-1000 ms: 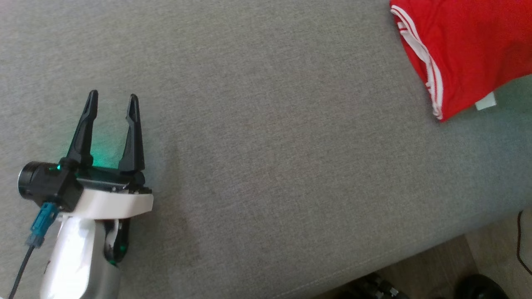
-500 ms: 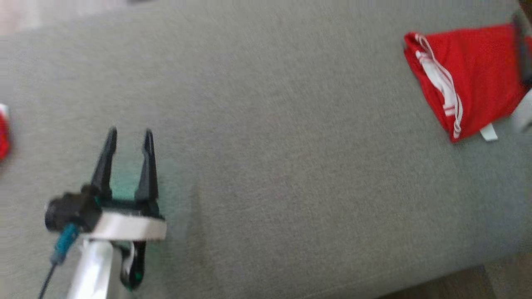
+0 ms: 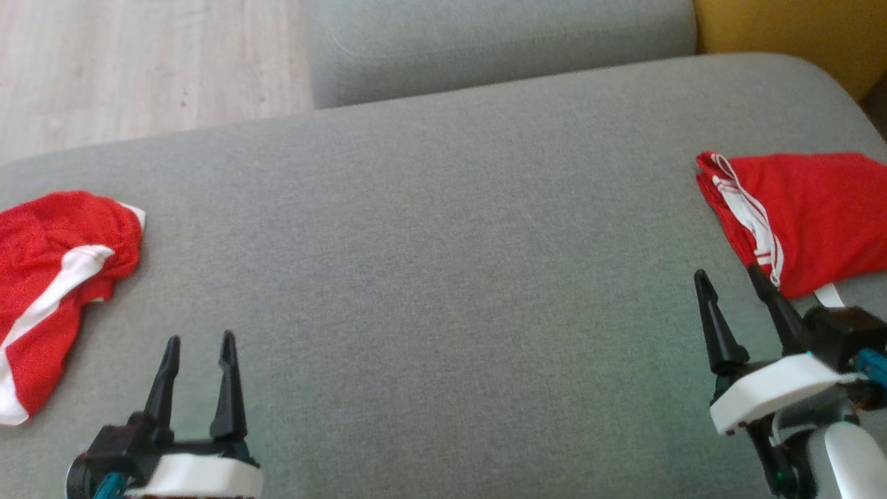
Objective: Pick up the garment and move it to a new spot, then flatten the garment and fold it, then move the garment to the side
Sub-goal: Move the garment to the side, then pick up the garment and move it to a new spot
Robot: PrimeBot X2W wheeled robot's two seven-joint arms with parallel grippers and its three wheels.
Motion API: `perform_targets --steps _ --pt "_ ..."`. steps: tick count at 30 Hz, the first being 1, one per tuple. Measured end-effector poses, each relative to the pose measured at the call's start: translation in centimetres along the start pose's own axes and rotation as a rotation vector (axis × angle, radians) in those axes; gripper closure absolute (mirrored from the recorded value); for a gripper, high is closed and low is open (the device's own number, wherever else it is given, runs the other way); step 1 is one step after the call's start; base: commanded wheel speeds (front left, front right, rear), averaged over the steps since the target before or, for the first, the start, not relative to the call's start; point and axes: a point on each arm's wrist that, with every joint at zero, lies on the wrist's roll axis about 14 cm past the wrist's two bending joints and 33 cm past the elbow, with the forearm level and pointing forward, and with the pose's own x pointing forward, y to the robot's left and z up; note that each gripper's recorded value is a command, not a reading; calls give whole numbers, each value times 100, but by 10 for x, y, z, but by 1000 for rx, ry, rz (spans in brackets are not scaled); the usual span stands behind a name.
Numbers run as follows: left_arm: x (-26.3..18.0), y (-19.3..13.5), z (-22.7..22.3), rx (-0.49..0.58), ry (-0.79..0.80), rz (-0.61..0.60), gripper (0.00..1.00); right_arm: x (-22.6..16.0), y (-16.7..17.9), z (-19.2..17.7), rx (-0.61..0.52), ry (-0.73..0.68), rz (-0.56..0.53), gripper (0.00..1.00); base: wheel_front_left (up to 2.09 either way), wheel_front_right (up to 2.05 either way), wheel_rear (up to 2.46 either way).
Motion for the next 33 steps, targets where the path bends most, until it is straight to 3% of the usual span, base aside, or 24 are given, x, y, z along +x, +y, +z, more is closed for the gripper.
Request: perform_targets --steps 19,33 --pt "-21 28 2 -25 -14 108 0 13 25 4 5 -16 62 0 0 0 0" --pt "-94 95 12 -22 -62 387 0 53 133 -4 -28 23 378 0 0 0 0"
